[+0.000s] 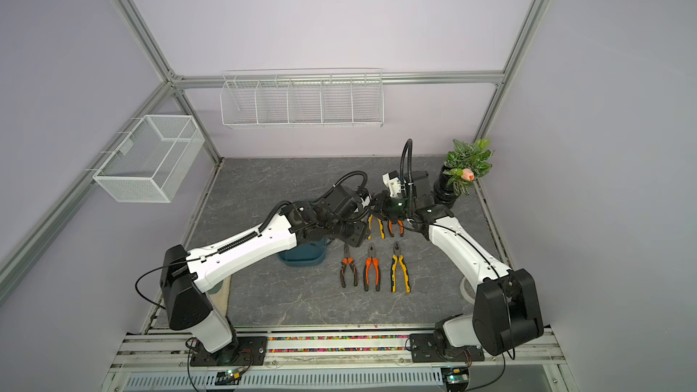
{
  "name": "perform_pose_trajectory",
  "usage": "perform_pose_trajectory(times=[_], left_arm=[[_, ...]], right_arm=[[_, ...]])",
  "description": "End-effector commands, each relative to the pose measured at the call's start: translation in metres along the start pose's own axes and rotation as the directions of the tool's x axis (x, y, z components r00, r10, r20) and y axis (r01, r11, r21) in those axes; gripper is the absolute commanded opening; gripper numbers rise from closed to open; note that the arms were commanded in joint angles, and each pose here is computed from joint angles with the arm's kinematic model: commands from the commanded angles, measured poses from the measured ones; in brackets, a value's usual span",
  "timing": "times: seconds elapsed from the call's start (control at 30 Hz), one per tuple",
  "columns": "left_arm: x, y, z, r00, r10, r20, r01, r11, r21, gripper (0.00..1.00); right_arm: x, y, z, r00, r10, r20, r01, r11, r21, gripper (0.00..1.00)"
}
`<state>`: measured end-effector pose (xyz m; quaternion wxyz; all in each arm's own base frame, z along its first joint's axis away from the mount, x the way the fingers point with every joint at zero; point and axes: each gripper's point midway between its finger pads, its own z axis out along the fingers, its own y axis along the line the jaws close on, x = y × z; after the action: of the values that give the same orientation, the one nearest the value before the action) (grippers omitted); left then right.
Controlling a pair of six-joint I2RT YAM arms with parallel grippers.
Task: Take the pliers out of the storage box
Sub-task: Pick up the pliers at the center of the board.
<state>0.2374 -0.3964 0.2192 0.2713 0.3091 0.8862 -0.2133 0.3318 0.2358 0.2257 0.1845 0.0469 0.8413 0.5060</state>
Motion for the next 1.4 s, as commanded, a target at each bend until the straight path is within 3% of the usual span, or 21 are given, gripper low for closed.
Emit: perform_pose_trajectory(times=[0.0,0.1,0.2,0.23,0.37,0.47,0.5,0.67,1.37], left_arm=[[-0.019,-0.006,-0.031,0.995,-0.011,0.094,0.006,0.998,0.058,0.73],[-0.018,-0.002,-0.049,0.993,0.017,0.114,-0.026,0.996,0.082,0.77],[-0.014,0.011,-0.063,0.992,0.001,0.126,-0.019,0.99,0.138,0.94],[-0.011,0.02,-0.066,0.992,-0.017,0.129,-0.003,0.988,0.154,0.94],[-0.001,0.051,-0.069,0.986,-0.047,0.162,0.022,0.988,0.152,0.85],[0.007,0.053,-0.063,0.991,-0.039,0.128,0.02,0.989,0.144,0.63],[0.01,0.052,-0.058,0.994,-0.033,0.104,0.017,0.988,0.152,0.6],[0.018,0.046,-0.039,1.0,-0.03,0.004,0.029,0.982,0.189,0.55],[0.002,0.039,-0.039,0.998,-0.053,0.031,0.045,0.975,0.217,0.54]], right_arm=[[-0.004,0.012,-0.016,0.998,-0.048,0.027,0.048,0.999,-0.011,0.07],[-0.012,0.01,-0.031,0.997,-0.067,0.049,0.065,0.998,0.023,0.07],[-0.014,0.008,-0.044,0.995,-0.09,0.044,0.087,0.994,0.066,0.06],[-0.013,0.008,-0.048,0.995,-0.096,0.036,0.093,0.993,0.074,0.07],[-0.003,0.023,-0.056,0.993,-0.118,0.003,0.118,0.993,0.019,0.06],[0.001,0.036,-0.058,0.992,-0.123,-0.009,0.123,0.991,-0.048,0.07],[0.001,0.039,-0.058,0.993,-0.121,-0.009,0.12,0.991,-0.062,0.07],[-0.002,0.044,-0.054,0.997,-0.079,-0.012,0.077,0.99,-0.119,0.06],[0.007,0.023,-0.034,0.994,-0.084,-0.076,0.082,0.996,-0.027,0.07]])
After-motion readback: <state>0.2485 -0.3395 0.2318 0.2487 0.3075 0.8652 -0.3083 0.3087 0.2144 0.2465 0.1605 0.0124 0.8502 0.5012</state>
